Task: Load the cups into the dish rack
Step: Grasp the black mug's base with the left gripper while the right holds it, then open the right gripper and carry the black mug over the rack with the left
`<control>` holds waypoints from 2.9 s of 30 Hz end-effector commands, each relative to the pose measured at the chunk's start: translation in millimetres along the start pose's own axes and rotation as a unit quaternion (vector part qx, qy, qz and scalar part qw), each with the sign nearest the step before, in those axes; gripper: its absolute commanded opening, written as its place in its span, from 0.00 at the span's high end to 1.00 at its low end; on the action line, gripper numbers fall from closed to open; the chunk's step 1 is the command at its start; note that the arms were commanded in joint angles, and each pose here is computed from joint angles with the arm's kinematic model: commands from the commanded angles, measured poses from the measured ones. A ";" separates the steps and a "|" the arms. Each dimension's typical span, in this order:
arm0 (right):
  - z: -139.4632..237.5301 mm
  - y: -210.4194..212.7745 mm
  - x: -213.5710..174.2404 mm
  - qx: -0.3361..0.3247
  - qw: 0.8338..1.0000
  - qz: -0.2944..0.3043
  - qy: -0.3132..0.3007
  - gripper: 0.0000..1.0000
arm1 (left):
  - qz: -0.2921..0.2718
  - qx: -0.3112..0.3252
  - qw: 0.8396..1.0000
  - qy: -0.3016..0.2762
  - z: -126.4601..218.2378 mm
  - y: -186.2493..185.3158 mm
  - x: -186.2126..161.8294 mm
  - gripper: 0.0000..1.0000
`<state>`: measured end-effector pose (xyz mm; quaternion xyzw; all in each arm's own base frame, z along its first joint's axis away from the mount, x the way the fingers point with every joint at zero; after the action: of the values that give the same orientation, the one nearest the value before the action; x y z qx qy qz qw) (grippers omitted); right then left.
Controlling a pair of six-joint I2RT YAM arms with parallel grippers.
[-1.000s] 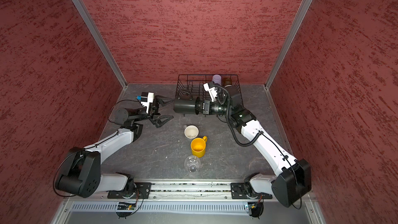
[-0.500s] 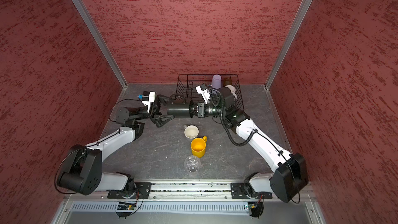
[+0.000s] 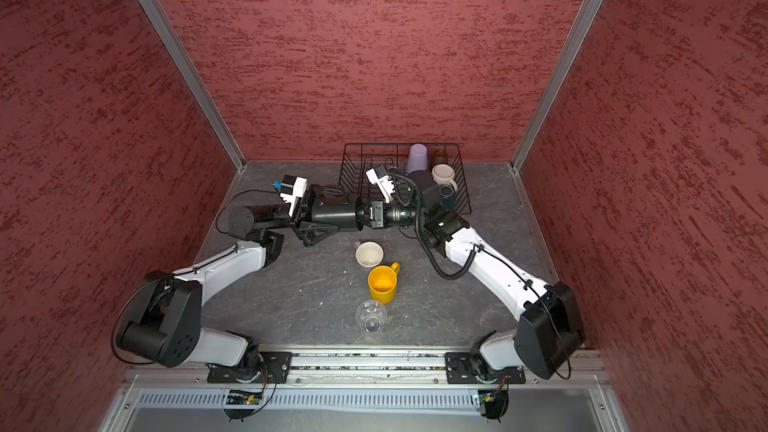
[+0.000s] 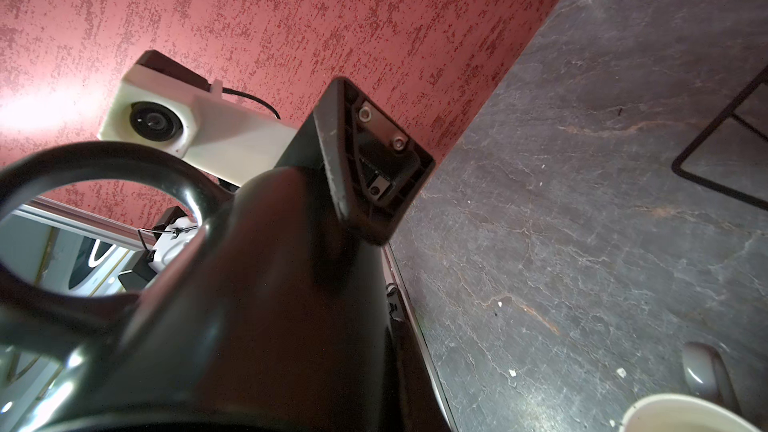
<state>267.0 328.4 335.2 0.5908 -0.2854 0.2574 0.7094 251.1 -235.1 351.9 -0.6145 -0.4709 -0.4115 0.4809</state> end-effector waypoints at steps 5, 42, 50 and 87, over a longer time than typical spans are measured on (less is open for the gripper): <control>0.4 32.2 18.3 0.060 0.997 0.048 -0.030 1.00 | -0.001 -0.019 1.000 0.009 -5.6 -3.2 2.7 0.11; 11.7 -7.8 32.1 -0.039 0.996 0.012 -0.085 0.43 | 0.025 0.072 0.997 0.000 -3.5 10.5 40.2 1.00; 58.5 -44.1 37.0 -0.174 0.975 -0.001 -0.141 0.20 | 0.049 0.100 0.994 -0.004 0.2 18.0 49.3 1.00; 139.5 -72.8 9.4 -0.380 0.907 0.011 -0.182 0.01 | 0.306 0.435 0.839 0.114 45.0 186.3 26.9 1.00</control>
<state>310.9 185.9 314.4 0.3256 -0.4877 0.0298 0.8095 437.1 -205.0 320.9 -0.4196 -0.3269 -0.0533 0.8451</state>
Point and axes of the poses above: each gripper's point midway between its finger pads, its own z axis back along the fingers, its own y axis along the line the jaws close on, x = y × z, the point moved 1 cm from there along z, back along the fingers, and after that the axes turned 9 degrees about z, right-handed, at the moved point
